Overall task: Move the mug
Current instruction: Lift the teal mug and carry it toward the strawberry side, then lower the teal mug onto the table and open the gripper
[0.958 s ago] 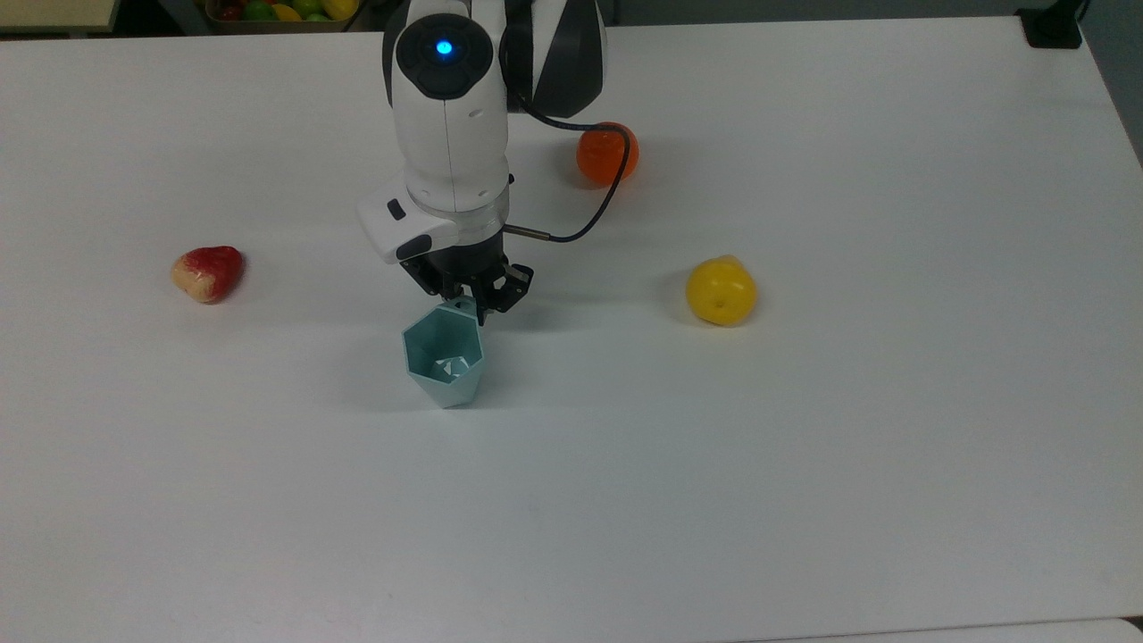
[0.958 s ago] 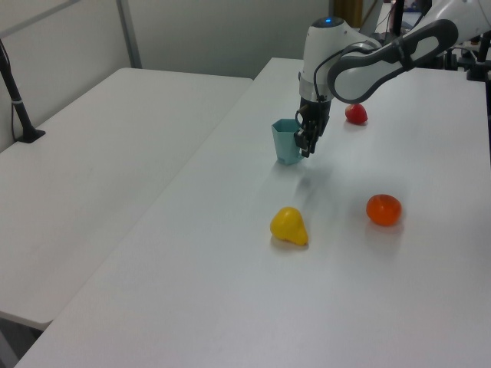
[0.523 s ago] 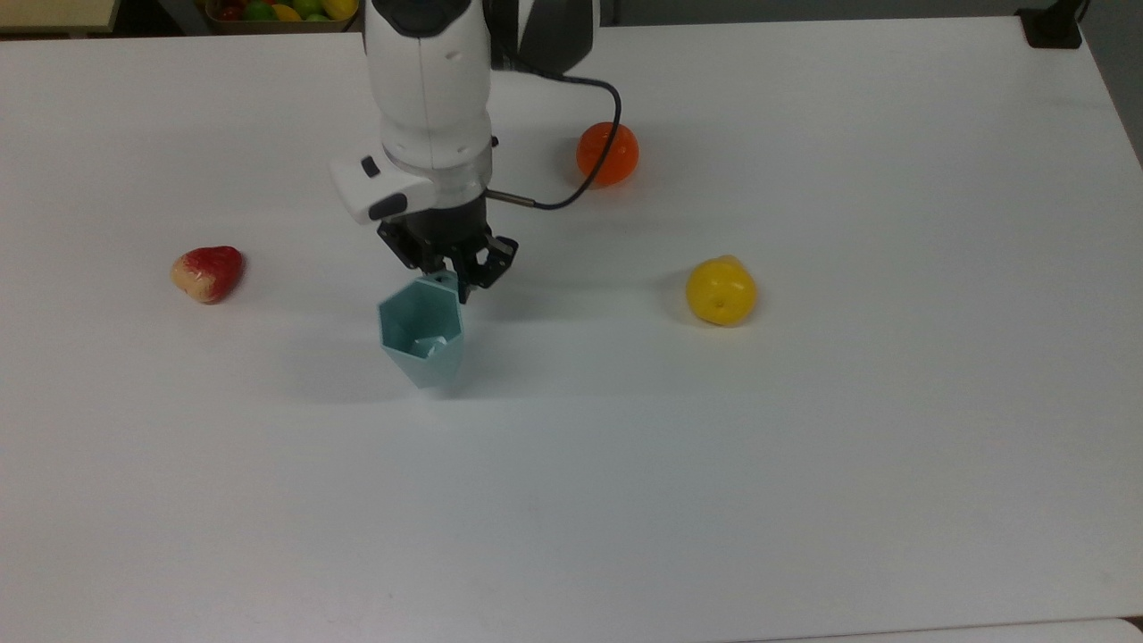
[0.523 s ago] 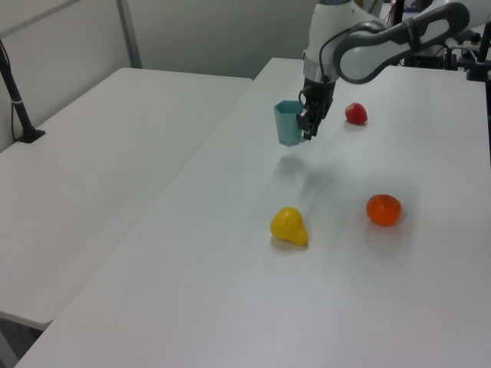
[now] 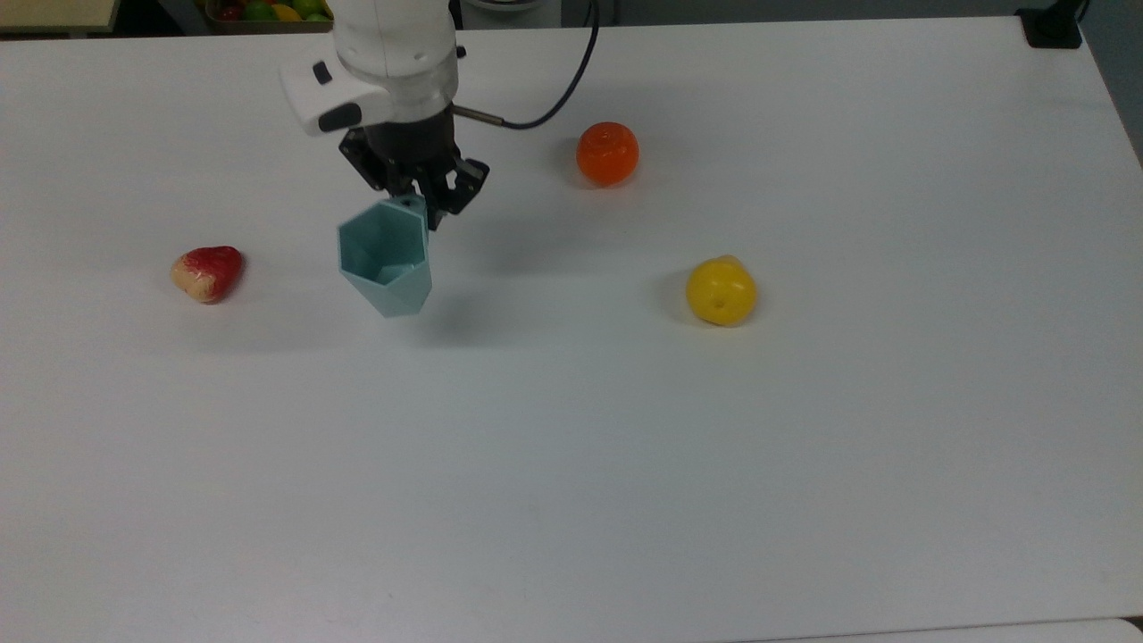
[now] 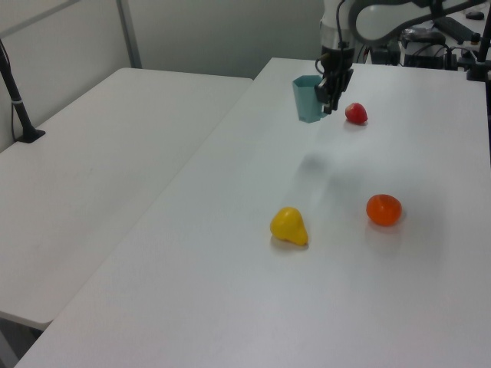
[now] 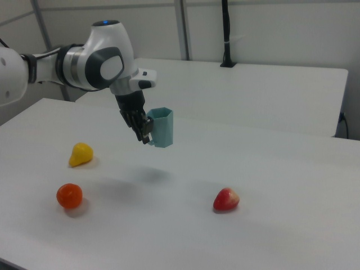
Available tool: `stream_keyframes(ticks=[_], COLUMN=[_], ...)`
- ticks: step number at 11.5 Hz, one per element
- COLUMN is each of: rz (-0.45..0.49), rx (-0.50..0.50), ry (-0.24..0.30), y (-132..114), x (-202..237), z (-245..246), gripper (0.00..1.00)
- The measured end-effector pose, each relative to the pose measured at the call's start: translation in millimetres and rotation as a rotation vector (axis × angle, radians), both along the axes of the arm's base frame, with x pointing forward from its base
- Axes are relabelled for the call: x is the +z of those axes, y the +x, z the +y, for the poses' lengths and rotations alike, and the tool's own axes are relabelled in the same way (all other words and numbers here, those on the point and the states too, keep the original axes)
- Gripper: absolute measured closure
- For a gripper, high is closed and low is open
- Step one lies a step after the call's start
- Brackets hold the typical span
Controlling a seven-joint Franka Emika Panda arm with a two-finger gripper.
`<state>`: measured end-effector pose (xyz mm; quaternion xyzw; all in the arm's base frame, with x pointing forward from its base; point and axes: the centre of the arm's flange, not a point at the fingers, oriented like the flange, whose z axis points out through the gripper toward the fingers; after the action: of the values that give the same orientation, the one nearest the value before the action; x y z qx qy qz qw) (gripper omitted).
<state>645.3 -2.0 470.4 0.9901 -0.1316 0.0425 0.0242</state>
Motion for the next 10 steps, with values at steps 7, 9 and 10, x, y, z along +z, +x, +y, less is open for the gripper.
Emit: stream_keyframes(ticks=[7,9,10], rz=[0.090,0.116,0.127], rx=[0.005,0.000,-0.008], ry=[-0.001,0.003,0.005], y=[-57.0,-71.8,-78.0], x=[21.5,12.7,8.5], z=[-62.5,-71.9,-77.8], gripper=[0.76,0.76,0.76])
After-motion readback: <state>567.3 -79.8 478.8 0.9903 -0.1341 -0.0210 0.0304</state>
